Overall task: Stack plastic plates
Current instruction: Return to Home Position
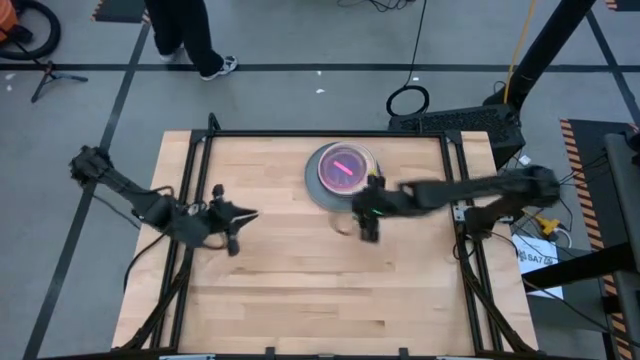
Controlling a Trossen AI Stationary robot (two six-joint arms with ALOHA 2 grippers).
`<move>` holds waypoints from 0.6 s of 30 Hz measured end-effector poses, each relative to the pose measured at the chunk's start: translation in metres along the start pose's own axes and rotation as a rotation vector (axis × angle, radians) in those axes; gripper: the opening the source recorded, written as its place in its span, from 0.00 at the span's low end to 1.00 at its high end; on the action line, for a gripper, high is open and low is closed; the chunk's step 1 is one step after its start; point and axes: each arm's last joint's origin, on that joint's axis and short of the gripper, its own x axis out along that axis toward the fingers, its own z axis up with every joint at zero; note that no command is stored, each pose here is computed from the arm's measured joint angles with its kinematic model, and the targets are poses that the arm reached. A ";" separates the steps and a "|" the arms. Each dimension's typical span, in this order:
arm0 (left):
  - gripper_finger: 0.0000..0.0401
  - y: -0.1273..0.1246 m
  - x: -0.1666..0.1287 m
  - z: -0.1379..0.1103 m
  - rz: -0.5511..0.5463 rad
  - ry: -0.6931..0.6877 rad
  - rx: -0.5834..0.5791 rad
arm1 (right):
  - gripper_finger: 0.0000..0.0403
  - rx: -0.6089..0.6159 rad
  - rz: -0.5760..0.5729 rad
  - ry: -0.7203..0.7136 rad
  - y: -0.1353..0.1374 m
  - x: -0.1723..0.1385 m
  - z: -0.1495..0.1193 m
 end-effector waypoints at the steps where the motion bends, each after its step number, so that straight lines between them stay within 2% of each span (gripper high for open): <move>1: 0.13 -0.001 -0.006 -0.006 -0.010 -0.020 0.006 | 0.47 -0.022 0.061 -0.086 0.003 -0.007 -0.011; 2: 0.13 -0.001 -0.012 -0.013 -0.030 -0.037 0.016 | 0.46 -0.040 0.126 -0.171 0.005 -0.014 -0.023; 4: 0.13 0.002 -0.023 -0.022 -0.077 -0.075 0.029 | 0.45 -0.072 0.183 -0.349 0.003 -0.026 -0.045; 9: 0.13 0.018 -0.037 -0.039 -0.159 -0.200 0.028 | 0.40 -0.089 0.180 -0.655 -0.009 -0.047 -0.108; 15: 0.13 0.042 -0.044 -0.060 -0.203 -0.353 -0.005 | 0.35 -0.076 0.174 -0.858 -0.016 -0.042 -0.171; 18: 0.13 0.052 -0.050 -0.062 -0.312 -0.476 -0.060 | 0.32 -0.089 0.161 -0.940 -0.017 -0.037 -0.192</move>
